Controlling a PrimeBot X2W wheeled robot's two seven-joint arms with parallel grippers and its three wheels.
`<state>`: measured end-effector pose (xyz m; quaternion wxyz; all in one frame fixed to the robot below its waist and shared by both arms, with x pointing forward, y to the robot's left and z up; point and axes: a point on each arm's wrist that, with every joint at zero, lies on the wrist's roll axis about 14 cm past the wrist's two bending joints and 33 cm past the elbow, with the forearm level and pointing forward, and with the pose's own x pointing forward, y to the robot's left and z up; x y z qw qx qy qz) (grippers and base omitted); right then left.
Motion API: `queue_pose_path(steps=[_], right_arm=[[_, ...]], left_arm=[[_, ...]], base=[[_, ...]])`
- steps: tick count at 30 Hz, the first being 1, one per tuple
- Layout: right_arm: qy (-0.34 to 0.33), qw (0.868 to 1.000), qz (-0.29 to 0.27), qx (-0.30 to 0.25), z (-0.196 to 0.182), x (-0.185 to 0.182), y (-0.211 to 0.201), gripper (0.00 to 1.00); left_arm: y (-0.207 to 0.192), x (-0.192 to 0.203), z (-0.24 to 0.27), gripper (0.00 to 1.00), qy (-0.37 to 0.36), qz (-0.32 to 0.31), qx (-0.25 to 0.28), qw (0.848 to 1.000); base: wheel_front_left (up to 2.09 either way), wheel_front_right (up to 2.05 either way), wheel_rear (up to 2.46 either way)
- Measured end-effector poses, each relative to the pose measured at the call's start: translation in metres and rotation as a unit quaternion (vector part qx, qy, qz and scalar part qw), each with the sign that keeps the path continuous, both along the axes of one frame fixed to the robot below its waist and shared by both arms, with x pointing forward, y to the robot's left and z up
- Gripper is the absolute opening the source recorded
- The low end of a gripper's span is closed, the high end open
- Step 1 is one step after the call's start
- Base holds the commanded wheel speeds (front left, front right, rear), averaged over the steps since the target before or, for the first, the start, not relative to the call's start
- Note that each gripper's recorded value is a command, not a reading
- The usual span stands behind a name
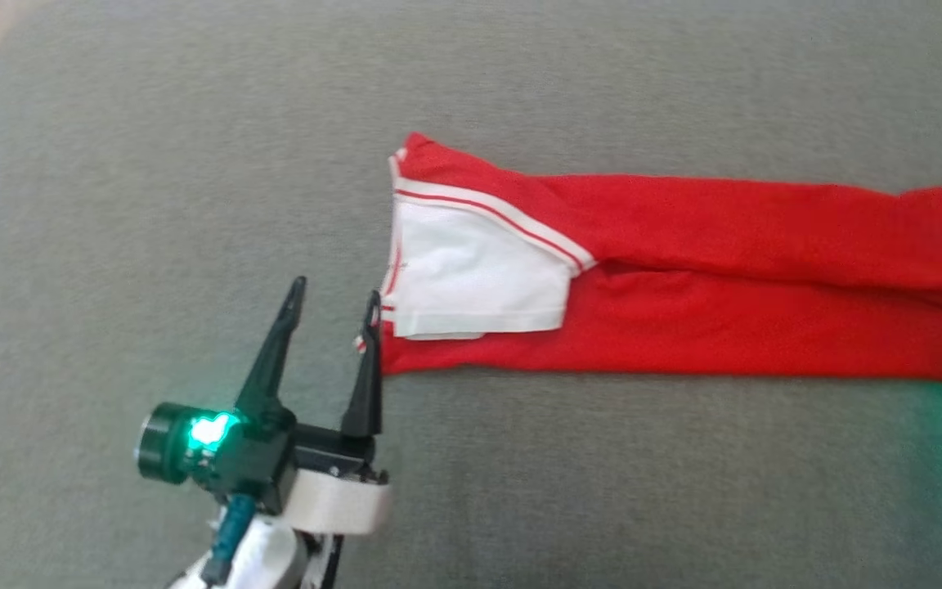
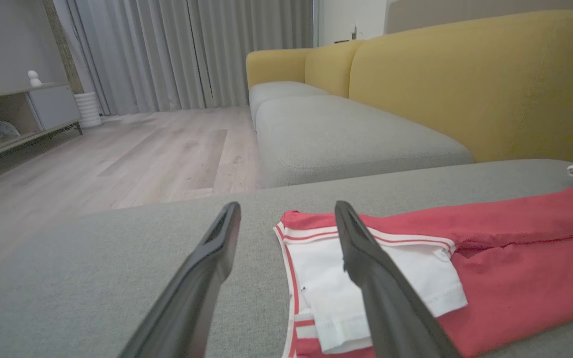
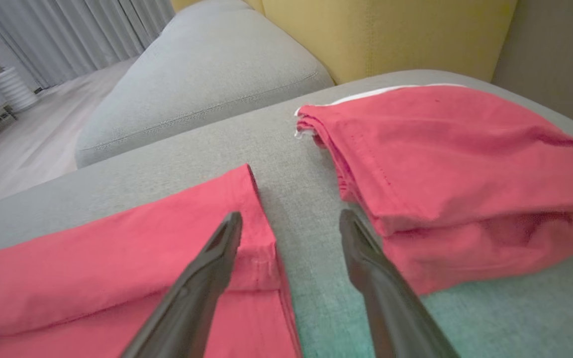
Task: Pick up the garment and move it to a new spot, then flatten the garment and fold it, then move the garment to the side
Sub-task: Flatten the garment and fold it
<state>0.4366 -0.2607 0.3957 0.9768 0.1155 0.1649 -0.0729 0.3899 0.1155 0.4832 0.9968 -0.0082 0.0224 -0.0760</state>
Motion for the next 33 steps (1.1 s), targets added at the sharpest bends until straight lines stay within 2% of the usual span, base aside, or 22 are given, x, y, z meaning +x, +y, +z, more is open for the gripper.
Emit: queue_pose_path(steps=[4, 8, 9, 10, 12, 13, 17, 21, 26, 28, 31, 33], right_arm=[[0.044, 0.999, -0.006, 0.002, -0.016, 0.015, 0.000, 1.00], [0.110, 0.994, 0.009, 0.020, -0.045, 0.007, 0.018, 1.00], [0.114, 0.993, 0.011, 0.025, -0.047, 0.007, 0.022, 0.97], [0.116, 0.993, 0.011, 0.028, -0.048, 0.008, 0.023, 0.74], [0.116, 0.993, 0.010, 0.034, -0.047, 0.009, 0.023, 0.10], [0.113, 0.993, 0.010, 0.036, -0.045, 0.009, 0.023, 0.00], [0.094, 0.995, 0.006, 0.030, -0.036, 0.009, 0.019, 0.00], [0.074, 0.997, -0.006, 0.008, -0.020, 0.007, -0.002, 0.00], [0.015, 0.999, -0.006, -0.033, 0.031, 0.023, -0.028, 0.00], [-0.013, 1.000, 0.003, -0.024, 0.053, 0.030, -0.022, 0.00], [-0.061, 0.998, 0.033, 0.009, 0.084, 0.040, 0.010, 0.00], [-0.076, 0.996, 0.046, 0.026, 0.094, 0.043, 0.025, 0.00]], left_arm=[[0.006, -0.008, 0.006, 1.00, -0.017, 0.019, 0.003, 1.000], [0.016, -0.015, 0.007, 1.00, -0.020, 0.040, 0.005, 0.999], [0.018, -0.016, 0.006, 1.00, -0.020, 0.043, 0.006, 0.999], [0.019, -0.017, 0.006, 1.00, -0.019, 0.045, 0.005, 0.999], [0.022, -0.017, 0.005, 1.00, -0.020, 0.050, 0.006, 0.999], [0.022, -0.017, 0.005, 1.00, -0.021, 0.050, 0.006, 0.998], [0.024, -0.013, 0.008, 1.00, -0.029, 0.051, 0.007, 0.998], [0.019, -0.009, 0.010, 1.00, -0.036, 0.039, 0.007, 0.999], [0.013, -0.007, 0.013, 1.00, -0.043, 0.026, 0.007, 0.999], [0.011, -0.009, 0.010, 1.00, -0.040, 0.024, 0.006, 0.999], [0.010, -0.010, 0.011, 1.00, -0.040, 0.023, 0.002, 0.999], [0.011, -0.010, 0.011, 1.00, -0.041, 0.025, 0.000, 0.999]], base=[[0.00, 0.00, 0.00], [0.00, 0.00, 0.00], [0.00, 0.00, 0.00], [0.00, 0.00, 0.00], [0.00, 0.00, 0.00], [0.00, 0.00, 0.00], [0.00, 0.00, 0.00], [0.00, 0.00, 0.00], [0.00, 0.00, 0.00], [0.00, 0.00, 0.00], [0.00, 0.00, 0.00], [0.00, 0.00, 0.00]])
